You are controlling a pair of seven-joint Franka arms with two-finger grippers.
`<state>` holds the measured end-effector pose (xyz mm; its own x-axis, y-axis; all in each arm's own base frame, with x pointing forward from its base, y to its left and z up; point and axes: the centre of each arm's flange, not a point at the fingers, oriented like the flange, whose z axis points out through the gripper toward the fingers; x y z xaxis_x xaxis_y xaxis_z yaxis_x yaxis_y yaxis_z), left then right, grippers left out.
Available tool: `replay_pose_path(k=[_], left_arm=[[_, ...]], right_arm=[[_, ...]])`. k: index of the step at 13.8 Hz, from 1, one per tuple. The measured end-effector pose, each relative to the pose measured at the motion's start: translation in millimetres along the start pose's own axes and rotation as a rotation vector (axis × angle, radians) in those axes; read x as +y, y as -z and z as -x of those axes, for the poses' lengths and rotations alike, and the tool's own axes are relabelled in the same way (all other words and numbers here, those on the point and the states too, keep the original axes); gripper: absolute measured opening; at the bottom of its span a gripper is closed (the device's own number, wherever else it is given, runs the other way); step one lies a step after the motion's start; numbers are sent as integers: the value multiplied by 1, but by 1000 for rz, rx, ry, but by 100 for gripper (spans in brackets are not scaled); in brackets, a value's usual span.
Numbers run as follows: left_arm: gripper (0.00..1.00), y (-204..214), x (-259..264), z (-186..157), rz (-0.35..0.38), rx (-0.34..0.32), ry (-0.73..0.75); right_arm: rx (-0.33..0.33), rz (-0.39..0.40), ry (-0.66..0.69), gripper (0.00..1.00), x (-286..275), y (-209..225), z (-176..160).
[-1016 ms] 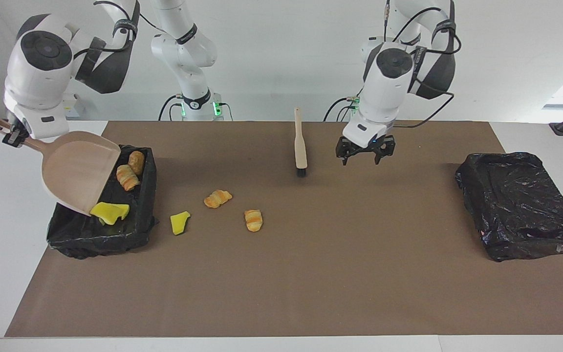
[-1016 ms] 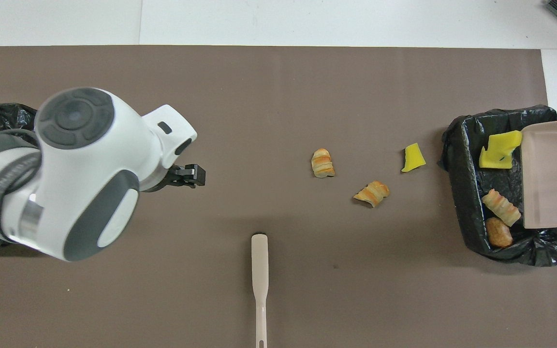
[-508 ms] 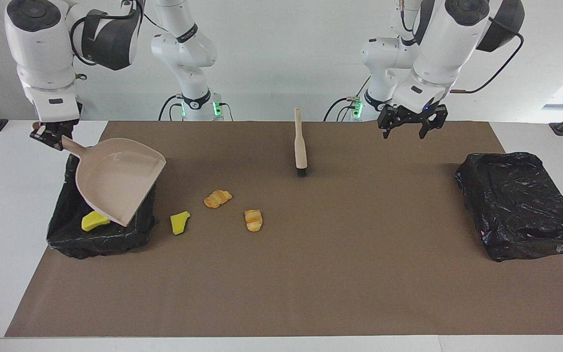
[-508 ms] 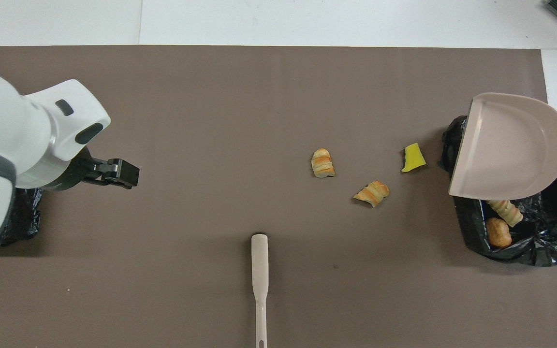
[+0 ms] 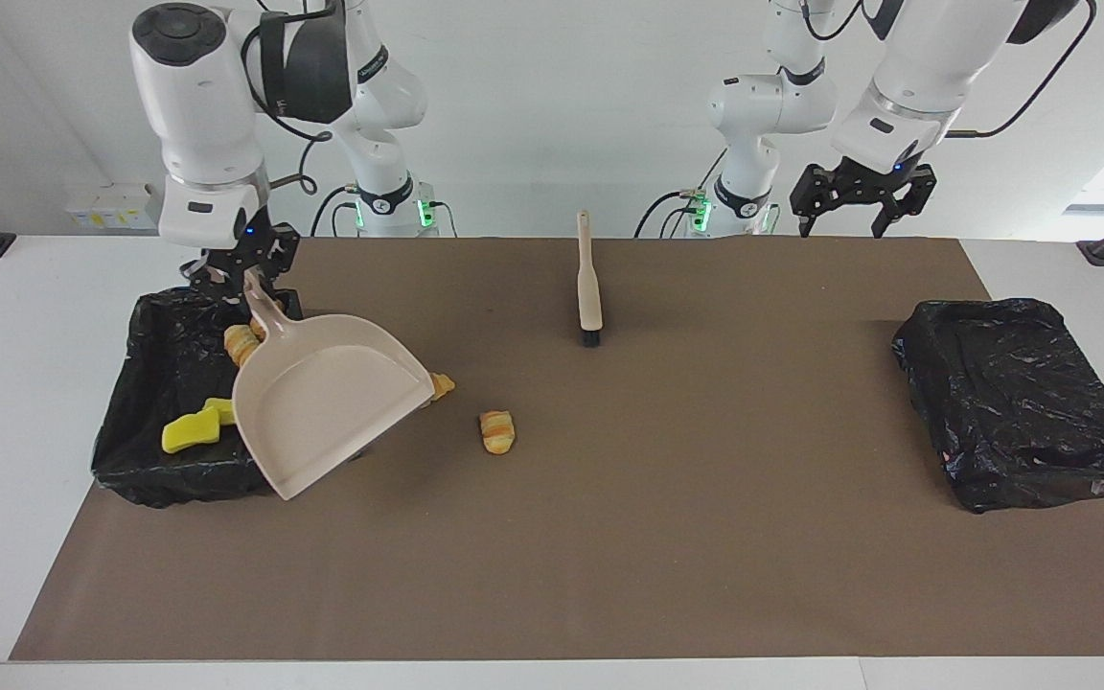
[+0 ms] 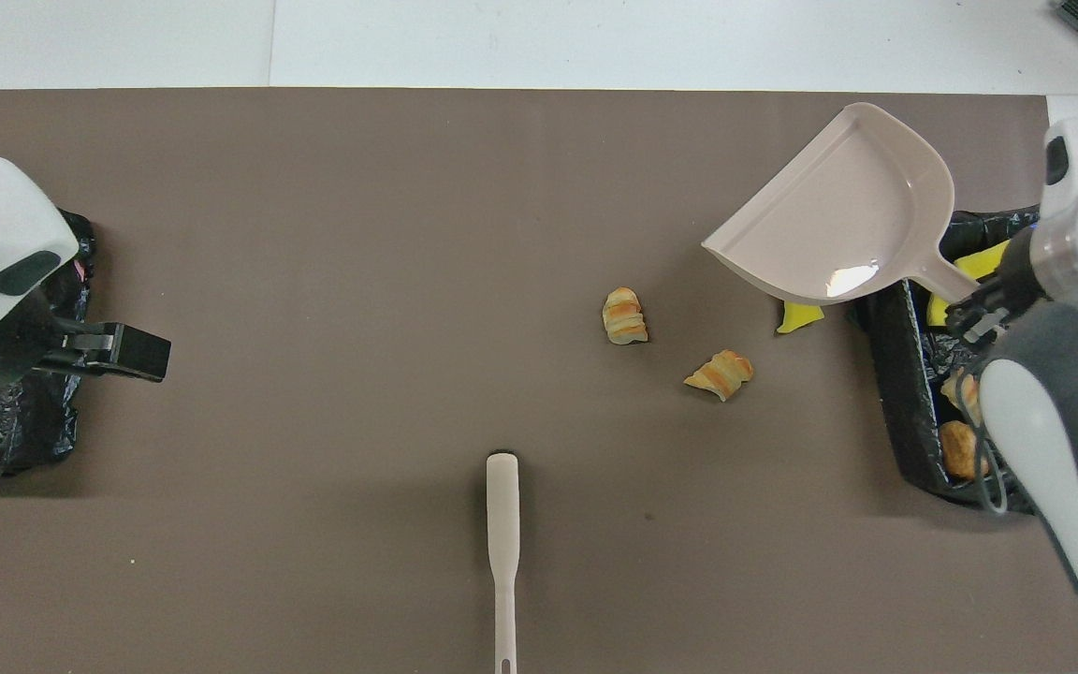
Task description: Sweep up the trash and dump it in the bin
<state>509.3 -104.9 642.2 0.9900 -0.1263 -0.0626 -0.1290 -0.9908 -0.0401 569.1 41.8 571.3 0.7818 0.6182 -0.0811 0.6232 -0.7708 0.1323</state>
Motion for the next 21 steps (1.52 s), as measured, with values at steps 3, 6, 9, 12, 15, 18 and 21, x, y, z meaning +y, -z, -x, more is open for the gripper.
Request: replay_pose_path(k=[3, 6, 9, 12, 15, 18, 21], left_arm=[[100, 21, -9, 3, 3, 9, -2], [100, 32, -16, 1, 7, 8, 8], [100, 31, -25, -6, 12, -2, 20], [100, 31, -26, -10, 14, -2, 21], [100, 38, -29, -8, 14, 12, 26], [100, 40, -31, -7, 14, 16, 30], [100, 40, -31, -6, 14, 17, 31]], right_arm=[[3, -71, -206, 33, -41, -13, -33], [-13, -88, -326, 33, -99, -28, -75], [26, -100, -419, 33, -167, -41, -120], [28, -116, -478, 33, -219, -63, -152], [29, -128, -558, 33, -259, -76, -193], [5, -132, -656, 33, -288, -103, -225], [-7, -132, -687, 33, -318, -138, -250]])
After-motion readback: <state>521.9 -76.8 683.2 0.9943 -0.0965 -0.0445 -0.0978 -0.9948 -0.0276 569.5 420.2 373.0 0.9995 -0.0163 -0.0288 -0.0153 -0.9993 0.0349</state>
